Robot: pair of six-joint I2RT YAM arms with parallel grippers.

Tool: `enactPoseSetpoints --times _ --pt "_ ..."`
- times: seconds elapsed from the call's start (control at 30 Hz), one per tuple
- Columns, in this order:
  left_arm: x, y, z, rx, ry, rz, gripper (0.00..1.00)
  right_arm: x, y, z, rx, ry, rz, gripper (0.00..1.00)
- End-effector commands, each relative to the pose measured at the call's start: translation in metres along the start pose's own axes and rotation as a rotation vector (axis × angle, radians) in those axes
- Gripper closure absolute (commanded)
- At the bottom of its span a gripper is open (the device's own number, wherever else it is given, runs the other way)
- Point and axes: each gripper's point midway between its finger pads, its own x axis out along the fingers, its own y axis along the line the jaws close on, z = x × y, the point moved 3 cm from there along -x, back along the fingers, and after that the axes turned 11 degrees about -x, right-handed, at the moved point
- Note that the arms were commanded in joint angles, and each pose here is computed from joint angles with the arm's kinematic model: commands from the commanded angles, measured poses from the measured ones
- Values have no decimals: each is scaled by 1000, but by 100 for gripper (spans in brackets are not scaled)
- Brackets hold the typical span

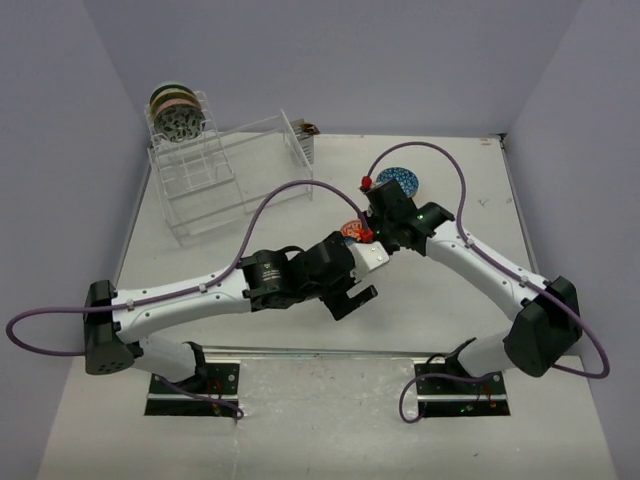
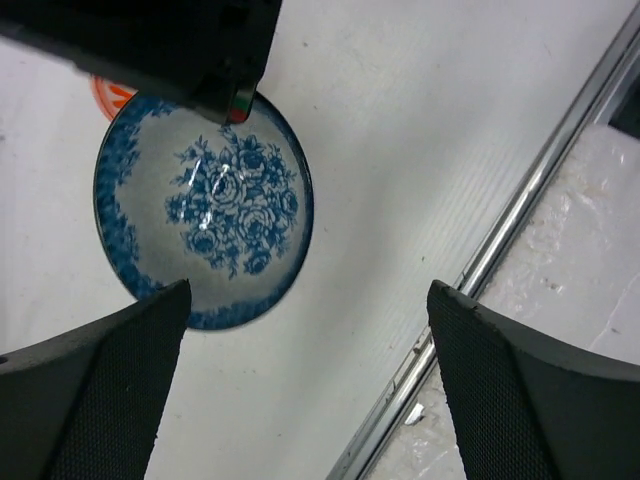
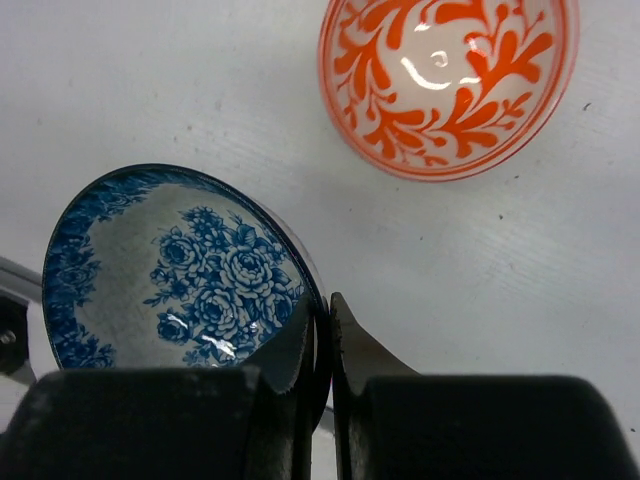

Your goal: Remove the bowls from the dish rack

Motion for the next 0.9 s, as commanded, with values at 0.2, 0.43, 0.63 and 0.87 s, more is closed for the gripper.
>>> enactPoseSetpoints --times 0.2,0.43,0.63,0.87 --pt "-110 73 49 -394 -449 370 0 21 -74 61 268 -205 -83 100" --pt "-148 104 17 -567 -541 498 0 50 -101 65 336 -201 -105 100" --pt "-170 108 1 -663 -590 435 0 72 -101 69 363 -250 -79 96" --pt "-173 107 -9 -679 -598 405 0 81 -101 58 397 -279 -67 77"
